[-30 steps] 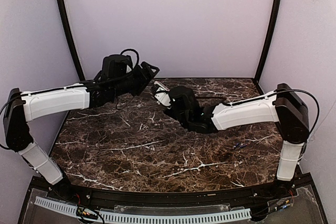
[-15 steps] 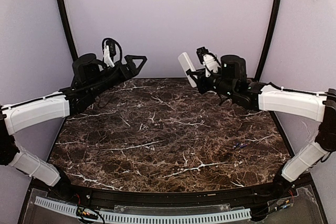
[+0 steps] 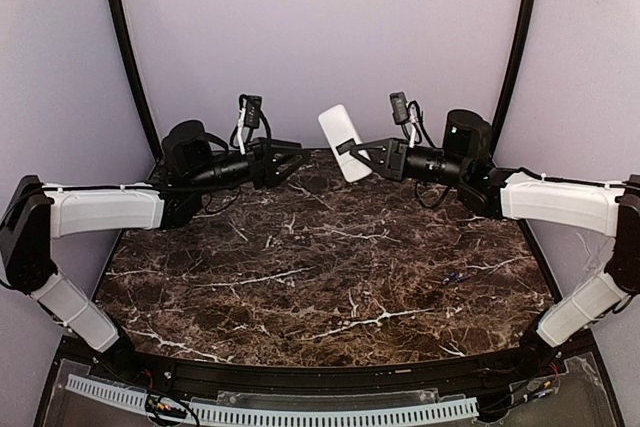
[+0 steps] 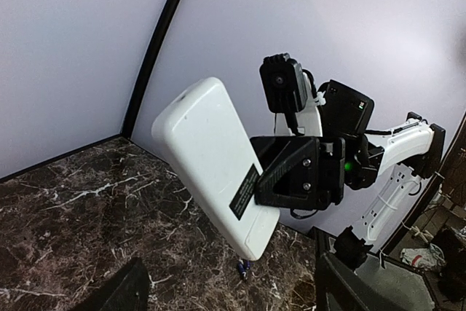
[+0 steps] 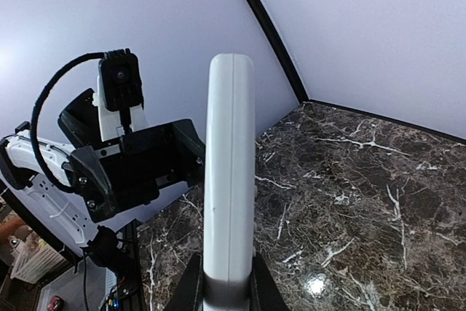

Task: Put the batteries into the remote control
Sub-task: Pass from the right arm to the left

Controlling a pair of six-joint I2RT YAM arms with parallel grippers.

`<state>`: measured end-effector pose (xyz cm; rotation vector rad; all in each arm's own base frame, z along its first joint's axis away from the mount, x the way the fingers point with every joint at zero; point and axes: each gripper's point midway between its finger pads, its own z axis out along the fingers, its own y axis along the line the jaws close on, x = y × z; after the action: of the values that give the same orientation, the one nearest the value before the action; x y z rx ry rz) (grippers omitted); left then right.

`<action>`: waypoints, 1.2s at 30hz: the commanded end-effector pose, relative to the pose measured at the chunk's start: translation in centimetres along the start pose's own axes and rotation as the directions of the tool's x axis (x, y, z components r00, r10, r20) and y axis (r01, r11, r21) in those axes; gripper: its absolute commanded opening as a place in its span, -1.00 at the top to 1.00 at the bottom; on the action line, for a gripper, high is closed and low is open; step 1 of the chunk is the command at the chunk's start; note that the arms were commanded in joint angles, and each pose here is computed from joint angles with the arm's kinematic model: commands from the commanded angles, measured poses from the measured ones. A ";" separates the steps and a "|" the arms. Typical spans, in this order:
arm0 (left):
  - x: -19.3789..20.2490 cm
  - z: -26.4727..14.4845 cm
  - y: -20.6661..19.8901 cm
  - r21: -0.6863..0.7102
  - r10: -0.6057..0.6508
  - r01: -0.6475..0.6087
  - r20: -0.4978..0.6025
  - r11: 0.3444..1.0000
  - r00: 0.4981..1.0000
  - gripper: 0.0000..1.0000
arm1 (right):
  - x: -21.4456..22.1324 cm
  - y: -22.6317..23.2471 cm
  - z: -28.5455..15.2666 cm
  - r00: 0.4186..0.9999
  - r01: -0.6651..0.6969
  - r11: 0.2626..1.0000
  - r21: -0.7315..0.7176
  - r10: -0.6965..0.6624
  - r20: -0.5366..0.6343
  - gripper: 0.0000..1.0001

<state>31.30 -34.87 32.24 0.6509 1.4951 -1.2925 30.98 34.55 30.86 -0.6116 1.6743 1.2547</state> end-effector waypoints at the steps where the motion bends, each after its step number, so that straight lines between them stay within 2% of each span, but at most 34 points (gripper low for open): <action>1: 0.2 0.5 -3.0 0.142 0.041 -0.039 -0.008 0.989 0.999 -0.56 | -1.7 2.3 -0.5 0.996 -0.056 0.989 -0.139 0.064 0.059 1.00; 10: 1.8 3.1 -5.0 0.199 0.033 -0.024 -0.039 0.980 0.999 -0.43 | -1.9 2.9 -0.3 0.989 -0.111 0.972 -0.206 0.129 0.076 1.00; 16: 2.1 4.7 -5.2 0.224 0.013 -0.003 -0.041 0.974 0.999 -0.24 | -1.7 3.2 -0.3 0.987 -0.124 0.965 -0.229 0.144 0.073 1.00; 23: 1.8 5.8 -5.4 0.266 -0.017 0.025 -0.033 0.964 0.999 0.13 | -1.1 3.6 -0.1 0.986 -0.138 0.958 -0.253 0.156 0.056 1.00; 26: 1.8 5.9 -5.4 0.272 -0.014 0.023 -0.034 0.962 0.999 0.42 | -1.0 3.7 -0.1 0.986 -0.141 0.955 -0.259 0.160 0.055 1.00; 32: 2.5 5.8 -5.8 0.299 0.002 0.020 -0.072 0.954 0.997 0.85 | -0.9 3.7 -0.4 0.988 -0.133 0.958 -0.253 0.150 0.048 1.00; 34: 2.9 5.7 -5.8 0.299 0.007 0.021 -0.093 0.954 0.996 0.97 | -0.8 3.7 -0.7 0.989 -0.128 0.961 -0.246 0.143 0.046 0.89; 36: 3.2 5.5 -5.9 0.309 0.015 0.021 -0.114 0.951 0.993 0.99 | -0.8 3.6 -1.0 0.989 -0.127 0.963 -0.238 0.141 0.041 0.61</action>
<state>28.02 -42.31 31.34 0.8239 1.4629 -1.5691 28.08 35.46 33.70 -0.6510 1.4963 1.5589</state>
